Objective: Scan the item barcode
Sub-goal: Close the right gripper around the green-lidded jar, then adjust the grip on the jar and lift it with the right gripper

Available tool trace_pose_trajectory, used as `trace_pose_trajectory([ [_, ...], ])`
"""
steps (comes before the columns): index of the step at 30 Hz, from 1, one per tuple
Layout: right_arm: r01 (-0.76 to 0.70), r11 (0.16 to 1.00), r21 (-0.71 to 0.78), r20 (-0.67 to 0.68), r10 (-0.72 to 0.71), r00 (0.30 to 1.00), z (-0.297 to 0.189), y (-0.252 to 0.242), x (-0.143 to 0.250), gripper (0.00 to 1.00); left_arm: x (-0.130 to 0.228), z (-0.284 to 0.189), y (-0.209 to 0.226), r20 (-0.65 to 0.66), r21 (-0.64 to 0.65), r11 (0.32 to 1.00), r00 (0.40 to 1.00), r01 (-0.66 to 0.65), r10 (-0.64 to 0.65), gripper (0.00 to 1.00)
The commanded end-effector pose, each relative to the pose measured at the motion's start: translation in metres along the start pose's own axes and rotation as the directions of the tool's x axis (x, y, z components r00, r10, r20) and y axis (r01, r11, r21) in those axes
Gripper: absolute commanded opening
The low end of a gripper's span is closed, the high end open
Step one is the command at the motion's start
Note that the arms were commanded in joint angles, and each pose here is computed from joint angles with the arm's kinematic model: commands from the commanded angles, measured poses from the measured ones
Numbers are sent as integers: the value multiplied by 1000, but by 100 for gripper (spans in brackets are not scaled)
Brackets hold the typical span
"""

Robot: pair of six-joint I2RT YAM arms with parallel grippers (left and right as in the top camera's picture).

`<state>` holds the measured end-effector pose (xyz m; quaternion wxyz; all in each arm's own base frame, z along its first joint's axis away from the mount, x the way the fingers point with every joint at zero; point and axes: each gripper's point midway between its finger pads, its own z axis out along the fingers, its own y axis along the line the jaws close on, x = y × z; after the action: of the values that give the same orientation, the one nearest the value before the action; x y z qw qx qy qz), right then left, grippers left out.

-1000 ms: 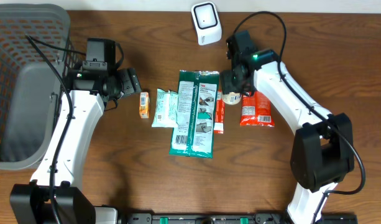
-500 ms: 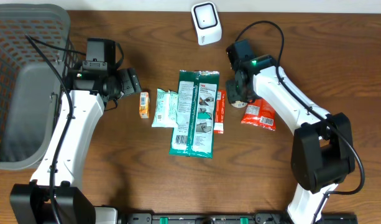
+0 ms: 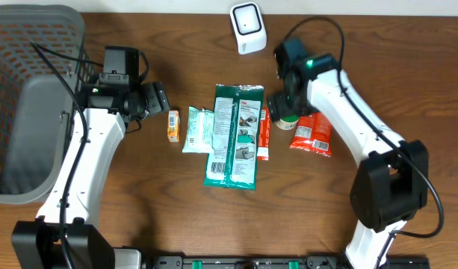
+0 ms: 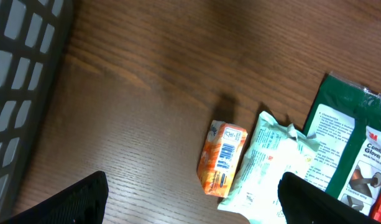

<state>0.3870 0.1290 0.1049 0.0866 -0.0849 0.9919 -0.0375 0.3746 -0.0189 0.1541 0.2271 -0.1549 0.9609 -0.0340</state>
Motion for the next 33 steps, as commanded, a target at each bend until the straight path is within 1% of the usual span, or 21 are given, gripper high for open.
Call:
trace_pose_trajectory([
  [1, -61, 998, -34, 118, 65, 991, -60, -7, -25, 98, -7, -5, 0, 21, 1, 1000, 1000, 5, -5, 88],
  [5, -75, 992, -105, 97, 85, 992, -80, -2, -22, 99, -7, -5, 0, 21, 1, 1000, 1000, 5, -5, 88],
  [9, -89, 990, -109, 62, 96, 993, -73, -6, -19, 99, -7, -5, 0, 21, 1, 1000, 1000, 5, -5, 88],
  [13, -86, 988, -125, -16, 85, 996, -44, -3, -18, 99, -7, -5, 0, 21, 1, 1000, 1000, 5, -5, 88],
  [18, -75, 991, -109, -85, 65, 994, -13, 0, -16, 99, -7, -5, 0, 21, 1, 1000, 1000, 5, -5, 88],
  [33, -69, 995, -70, -233, 51, 971, 46, 4, -1, 97, -7, -5, 0, 21, 1, 1000, 1000, 5, -5, 88],
])
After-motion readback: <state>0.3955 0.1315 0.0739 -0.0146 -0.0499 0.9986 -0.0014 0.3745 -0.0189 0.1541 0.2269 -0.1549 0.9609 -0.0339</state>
